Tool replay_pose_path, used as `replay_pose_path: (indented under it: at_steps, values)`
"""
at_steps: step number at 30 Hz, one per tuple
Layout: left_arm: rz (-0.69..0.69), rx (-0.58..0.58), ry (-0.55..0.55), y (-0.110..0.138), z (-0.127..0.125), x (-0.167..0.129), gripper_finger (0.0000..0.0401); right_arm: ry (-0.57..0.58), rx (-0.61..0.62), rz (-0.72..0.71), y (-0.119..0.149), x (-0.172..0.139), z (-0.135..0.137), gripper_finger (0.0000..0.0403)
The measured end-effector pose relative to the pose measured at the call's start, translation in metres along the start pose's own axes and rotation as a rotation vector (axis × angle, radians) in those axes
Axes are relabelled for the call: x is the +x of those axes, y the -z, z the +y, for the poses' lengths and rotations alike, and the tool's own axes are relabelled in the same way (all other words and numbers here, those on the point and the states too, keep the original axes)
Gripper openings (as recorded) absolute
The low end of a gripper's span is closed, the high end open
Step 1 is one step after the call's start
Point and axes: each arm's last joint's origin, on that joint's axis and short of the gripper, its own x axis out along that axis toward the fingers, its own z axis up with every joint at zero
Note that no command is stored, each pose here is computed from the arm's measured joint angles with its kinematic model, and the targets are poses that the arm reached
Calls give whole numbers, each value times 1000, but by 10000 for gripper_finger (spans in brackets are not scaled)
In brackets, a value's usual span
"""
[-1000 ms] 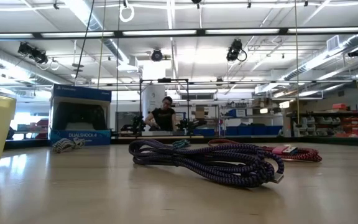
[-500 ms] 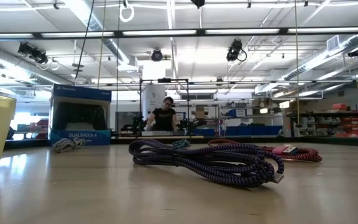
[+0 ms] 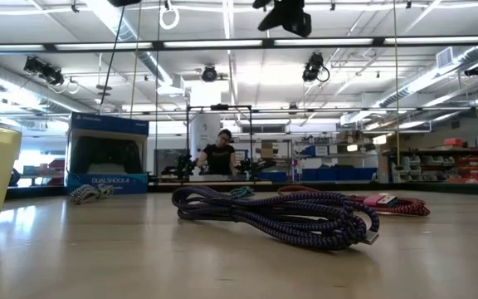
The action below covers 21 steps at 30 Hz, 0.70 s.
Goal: Pick and place USB-C Cables
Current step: Put the green charger cable into the yellow bin
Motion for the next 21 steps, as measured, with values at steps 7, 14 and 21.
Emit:
replay_pose_path:
  at_steps: [7, 14, 21]
  values:
    - [457, 164, -52, 57, -8, -6, 52, 52, -20, 8, 0, -1, -9, 182]
    - [557, 316, -82, 91, -26, -13, 52, 63, -25, 7, -2, -2, -14, 181]
    - [666, 458, -88, 127, -48, 3, 52, 71, -22, 31, 0, -2, -15, 181]
